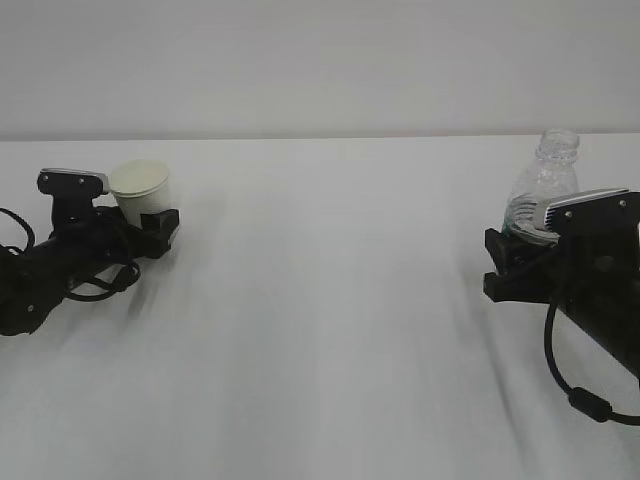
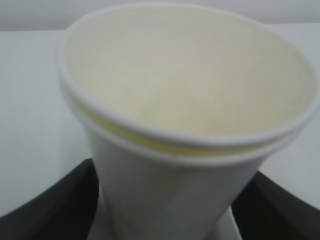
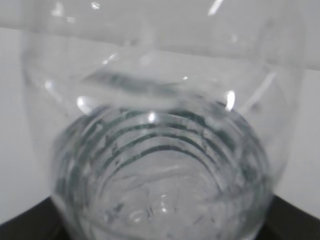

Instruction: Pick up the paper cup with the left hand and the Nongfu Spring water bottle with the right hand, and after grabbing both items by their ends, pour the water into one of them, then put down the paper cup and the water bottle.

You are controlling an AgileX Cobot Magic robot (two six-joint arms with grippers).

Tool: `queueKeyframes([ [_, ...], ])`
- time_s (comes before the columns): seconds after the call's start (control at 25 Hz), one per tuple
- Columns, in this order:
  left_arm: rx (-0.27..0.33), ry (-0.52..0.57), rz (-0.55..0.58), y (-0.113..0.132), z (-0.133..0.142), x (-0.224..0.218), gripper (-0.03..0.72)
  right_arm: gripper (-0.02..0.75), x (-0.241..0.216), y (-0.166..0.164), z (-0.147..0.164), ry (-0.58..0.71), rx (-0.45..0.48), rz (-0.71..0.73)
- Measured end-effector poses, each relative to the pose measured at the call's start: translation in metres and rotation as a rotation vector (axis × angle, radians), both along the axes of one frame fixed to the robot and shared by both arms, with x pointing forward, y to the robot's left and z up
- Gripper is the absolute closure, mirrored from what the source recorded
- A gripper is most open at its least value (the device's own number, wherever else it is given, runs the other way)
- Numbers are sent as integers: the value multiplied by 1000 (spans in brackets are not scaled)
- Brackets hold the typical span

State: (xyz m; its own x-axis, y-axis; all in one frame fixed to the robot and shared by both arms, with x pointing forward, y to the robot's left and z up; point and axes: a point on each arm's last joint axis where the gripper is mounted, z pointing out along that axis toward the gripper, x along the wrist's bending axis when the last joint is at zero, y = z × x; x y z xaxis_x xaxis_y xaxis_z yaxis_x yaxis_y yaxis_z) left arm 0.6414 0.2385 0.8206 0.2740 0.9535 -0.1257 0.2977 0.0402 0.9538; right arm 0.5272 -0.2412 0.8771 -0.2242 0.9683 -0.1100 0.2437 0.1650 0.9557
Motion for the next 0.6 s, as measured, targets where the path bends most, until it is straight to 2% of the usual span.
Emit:
queueKeyframes([
  [0.32, -2, -40, 1, -1, 8, 12, 104, 271, 0, 0, 0, 0, 0, 0],
  [0.6, 6, -31, 3, -1, 9, 17, 106, 271, 0, 0, 0, 0, 0, 0],
])
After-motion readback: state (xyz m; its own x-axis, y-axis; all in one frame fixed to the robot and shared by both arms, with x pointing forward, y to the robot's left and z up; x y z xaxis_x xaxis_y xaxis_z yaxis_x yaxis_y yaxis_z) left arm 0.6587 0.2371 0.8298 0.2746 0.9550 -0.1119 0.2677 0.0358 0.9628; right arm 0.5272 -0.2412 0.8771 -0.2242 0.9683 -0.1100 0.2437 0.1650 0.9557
